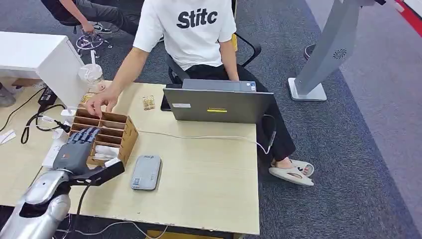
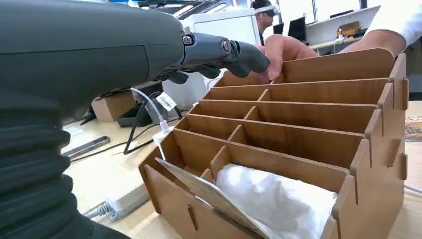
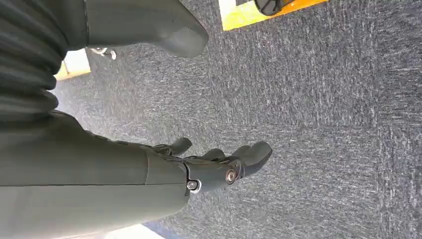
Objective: Pass the card to the sensor for recognition and then transmit it.
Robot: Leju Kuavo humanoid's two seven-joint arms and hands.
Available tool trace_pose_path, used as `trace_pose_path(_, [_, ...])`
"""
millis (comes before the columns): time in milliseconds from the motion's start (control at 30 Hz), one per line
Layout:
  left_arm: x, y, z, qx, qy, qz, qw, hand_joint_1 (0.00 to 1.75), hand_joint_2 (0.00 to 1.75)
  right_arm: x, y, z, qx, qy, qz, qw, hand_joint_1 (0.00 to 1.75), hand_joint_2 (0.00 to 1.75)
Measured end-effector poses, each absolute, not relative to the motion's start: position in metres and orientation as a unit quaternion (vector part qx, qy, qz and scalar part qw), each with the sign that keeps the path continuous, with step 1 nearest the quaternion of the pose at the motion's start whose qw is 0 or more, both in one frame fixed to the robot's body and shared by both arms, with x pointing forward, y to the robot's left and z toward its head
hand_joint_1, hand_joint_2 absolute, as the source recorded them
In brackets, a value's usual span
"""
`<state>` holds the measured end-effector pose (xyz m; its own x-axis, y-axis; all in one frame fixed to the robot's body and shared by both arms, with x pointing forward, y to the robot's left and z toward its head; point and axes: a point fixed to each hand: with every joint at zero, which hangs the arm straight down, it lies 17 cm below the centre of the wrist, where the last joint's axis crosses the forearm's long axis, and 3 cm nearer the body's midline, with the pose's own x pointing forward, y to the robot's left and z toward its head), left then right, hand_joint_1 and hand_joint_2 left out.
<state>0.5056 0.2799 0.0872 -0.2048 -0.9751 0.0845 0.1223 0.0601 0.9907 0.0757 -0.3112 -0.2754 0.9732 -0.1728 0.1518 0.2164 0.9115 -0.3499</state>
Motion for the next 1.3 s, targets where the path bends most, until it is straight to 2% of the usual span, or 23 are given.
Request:
trace_pose_path(233, [0.506, 0.28, 0.086, 0.394, -0.536, -0.56, 0.493, 0.0, 1.75, 0.076, -0.311, -0.275, -0.185, -0.059, -0.099, 0.976, 0.0, 1.75])
trace_pose_path(267, [0.507, 0.281, 0.086, 0.393, -0.536, -0.56, 0.494, 0.07, 1.75, 0.076, -0.311, -0.275, -0.185, -0.059, -0.099, 0.976, 0.0, 1.75])
trace_pose_path(333, [0.507, 0.281, 0.086, 0.391, -0.536, -0.561, 0.496, 0.68, 1.75, 0.076, -0.311, -0.275, -0.185, -0.059, -0.099, 0.976, 0.0, 1.75])
trace_pose_path(367, [0.507, 0.281, 0.085, 0.389, -0.535, -0.561, 0.497, 1.2, 1.75, 0.076, -0.311, -0.275, -0.185, -0.059, -0.099, 0.976, 0.0, 1.75])
trace_pose_path(400, [0.507, 0.282, 0.085, 0.387, -0.535, -0.562, 0.497, 1.45, 1.75, 0.076, -0.311, -0.275, -0.185, -0.059, -0.099, 0.976, 0.0, 1.75])
trace_pose_path(533, [0.506, 0.283, 0.083, 0.38, -0.532, -0.569, 0.499, 1.45, 1.75, 0.076, -0.311, -0.275, -0.185, -0.059, -0.098, 0.976, 0.0, 1.75])
trace_pose_path(567, [0.506, 0.285, 0.082, 0.38, -0.531, -0.57, 0.5, 1.66, 1.75, 0.076, -0.311, -0.275, -0.185, -0.059, -0.097, 0.976, 0.0, 1.75])
trace_pose_path(600, [0.506, 0.286, 0.082, 0.381, -0.53, -0.57, 0.5, 1.75, 1.75, 0.076, -0.311, -0.275, -0.185, -0.06, -0.097, 0.976, 0.0, 1.75])
trace_pose_path(1300, [0.505, 0.292, 0.079, 0.37, -0.527, -0.575, 0.505, 1.75, 1.75, 0.077, -0.31, -0.275, -0.183, -0.061, -0.093, 0.977, 0.0, 1.75])
